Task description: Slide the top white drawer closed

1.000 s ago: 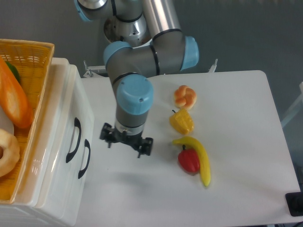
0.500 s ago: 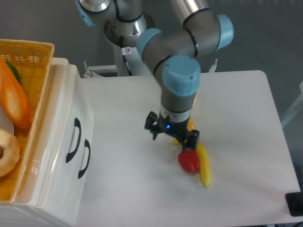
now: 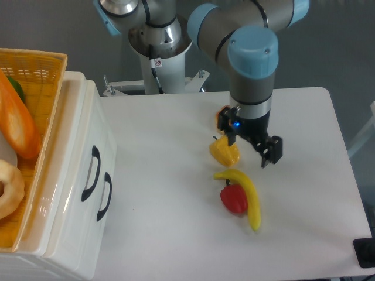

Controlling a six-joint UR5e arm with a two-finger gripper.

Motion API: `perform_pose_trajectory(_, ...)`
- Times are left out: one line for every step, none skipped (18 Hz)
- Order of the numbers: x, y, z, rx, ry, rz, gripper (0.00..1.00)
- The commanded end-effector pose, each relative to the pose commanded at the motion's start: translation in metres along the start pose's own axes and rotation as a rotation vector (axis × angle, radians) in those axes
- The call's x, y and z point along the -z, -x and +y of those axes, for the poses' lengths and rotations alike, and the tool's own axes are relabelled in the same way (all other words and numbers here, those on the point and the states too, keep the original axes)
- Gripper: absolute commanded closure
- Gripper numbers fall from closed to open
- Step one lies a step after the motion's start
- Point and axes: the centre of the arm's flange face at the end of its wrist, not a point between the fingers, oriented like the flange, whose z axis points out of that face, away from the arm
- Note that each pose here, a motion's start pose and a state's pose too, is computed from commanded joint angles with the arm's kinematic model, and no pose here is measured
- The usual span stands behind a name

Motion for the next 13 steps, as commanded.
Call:
perform_pose_trajectory(0.004,-0.003,0.013,-0.034,0.004,0.004,0.00)
perform_pose_trajectory(0.004,-0.006,0.023,-0.061,0.004,0.009,0.00)
perform_pose_trajectory(0.004,-0.008,0.032,-0.071,0.003,0.013,0.00)
perform_pose_trajectory(0.006,-0.010,0.040,-0.079,0.004,0.012,0.00)
perform_pose_trajectory(0.008,-0.009,0.048,-0.087,0.002,0.015,0.00)
perform_pose_trajectory(0.010,-0.010,0.056,-0.099,-0.010,0.022,0.00)
perform_pose_trajectory(0.014,-0.012,0.064,-0.117,-0.022,0.031,0.00)
perform_pose_trajectory(0.016,-0.012,0.077,-0.128,-0.029,0.041,0.00)
perform_pose_trajectory(0.018,-0.012,0.085,-0.145,-0.032,0.047,0.00)
perform_pose_trajectory(0.018,-0.013,0.088,-0.164,-0.034,0.051,0.00)
perform_pose_trajectory(0.020,-0.014,0.092,-0.168,-0.035,0.051,0.00)
perform_pose_trajectory(0.020,-0.013,0.094,-0.165,-0.042,0.052,0.00)
perform_pose_trajectory(0.020,-0.014,0.093,-0.163,-0.058,0.053,0.00)
